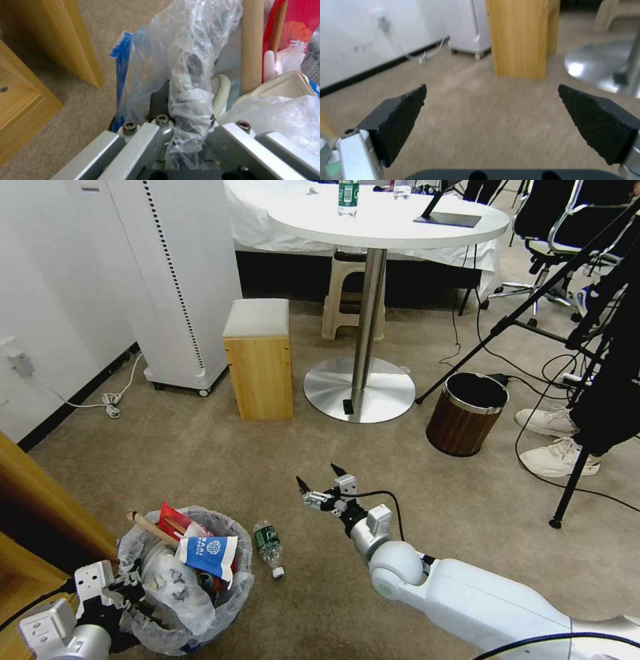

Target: Pick up the trash bin and place the garbage on the floor into it.

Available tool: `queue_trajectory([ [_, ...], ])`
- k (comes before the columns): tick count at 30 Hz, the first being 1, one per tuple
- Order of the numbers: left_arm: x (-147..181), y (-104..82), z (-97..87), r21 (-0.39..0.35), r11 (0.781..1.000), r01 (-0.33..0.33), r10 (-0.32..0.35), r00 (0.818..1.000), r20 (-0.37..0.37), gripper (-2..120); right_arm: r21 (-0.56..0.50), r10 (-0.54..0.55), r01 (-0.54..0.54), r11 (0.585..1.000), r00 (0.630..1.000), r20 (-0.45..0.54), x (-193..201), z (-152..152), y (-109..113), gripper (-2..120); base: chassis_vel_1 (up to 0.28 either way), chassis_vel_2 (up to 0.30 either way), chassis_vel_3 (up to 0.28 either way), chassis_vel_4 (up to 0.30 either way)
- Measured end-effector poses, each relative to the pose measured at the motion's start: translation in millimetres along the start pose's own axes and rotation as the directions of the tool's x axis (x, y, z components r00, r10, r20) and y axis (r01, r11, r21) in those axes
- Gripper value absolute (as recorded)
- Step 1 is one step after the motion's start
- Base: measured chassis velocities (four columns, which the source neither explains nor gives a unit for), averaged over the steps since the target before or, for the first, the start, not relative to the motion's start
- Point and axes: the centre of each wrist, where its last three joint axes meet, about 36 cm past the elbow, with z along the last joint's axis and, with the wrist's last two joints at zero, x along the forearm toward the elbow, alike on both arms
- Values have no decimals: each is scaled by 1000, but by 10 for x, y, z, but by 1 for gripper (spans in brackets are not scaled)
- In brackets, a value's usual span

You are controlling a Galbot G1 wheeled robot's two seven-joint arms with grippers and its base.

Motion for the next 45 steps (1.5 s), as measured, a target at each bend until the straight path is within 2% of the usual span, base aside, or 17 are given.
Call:
queue_trajectory([
  [3,5,1,10,3,1000,1,-1,1000,1,0,-63,17,-24,998,994,-109,-70,53,89,100,0,0,0,0],
  [4,5,1,10,3,1000,1,-1,1000,1,0,-63,17,-24,998,994,-109,-70,53,89,100,0,0,0,0],
  [6,6,0,14,6,1000,2,-2,1000,3,0,-102,37,-56,993,984,-173,-155,77,179,100,0,0,0,0],
  [13,-14,-6,42,17,1000,5,-5,1000,0,0,-139,41,-81,987,963,-268,-397,229,431,100,0,0,0,0],
  [14,-22,-9,50,20,1000,6,-6,1000,0,0,-154,39,-89,984,952,-302,-481,277,560,100,0,0,0,0],
  [17,-26,-10,59,22,1000,7,-7,1000,-1,0,-180,30,-96,979,941,-337,-530,311,683,100,0,0,0,0],
  [18,-31,-8,65,22,1000,9,-9,1000,-2,0,-201,24,-111,973,920,-392,-567,329,795,100,0,0,0,0],
  [23,-43,-6,73,24,1000,10,-10,1000,-2,0,-207,17,-123,971,893,-450,-593,353,878,100,0,0,0,0],
  [25,-66,-5,97,27,1000,14,-14,1000,-1,0,-166,40,-158,973,830,-557,-613,341,920,100,0,0,0,0],
  [26,-74,-3,104,28,999,15,-15,1000,0,0,-149,49,-166,975,810,-585,-618,336,932,100,0,0,0,0],
  [27,-74,-3,104,28,999,15,-15,1000,0,0,-149,49,-166,975,810,-585,-618,336,932,100,0,0,0,0],
  [30,-86,-5,118,31,999,17,-17,1000,2,0,-95,82,-180,979,775,-627,-629,416,923,100,0,0,0,0],
  [45,-53,-53,136,31,1000,2,-2,1000,7,0,15,126,-148,989,781,-612,-782,911,742,100,0,0,0,0],
])
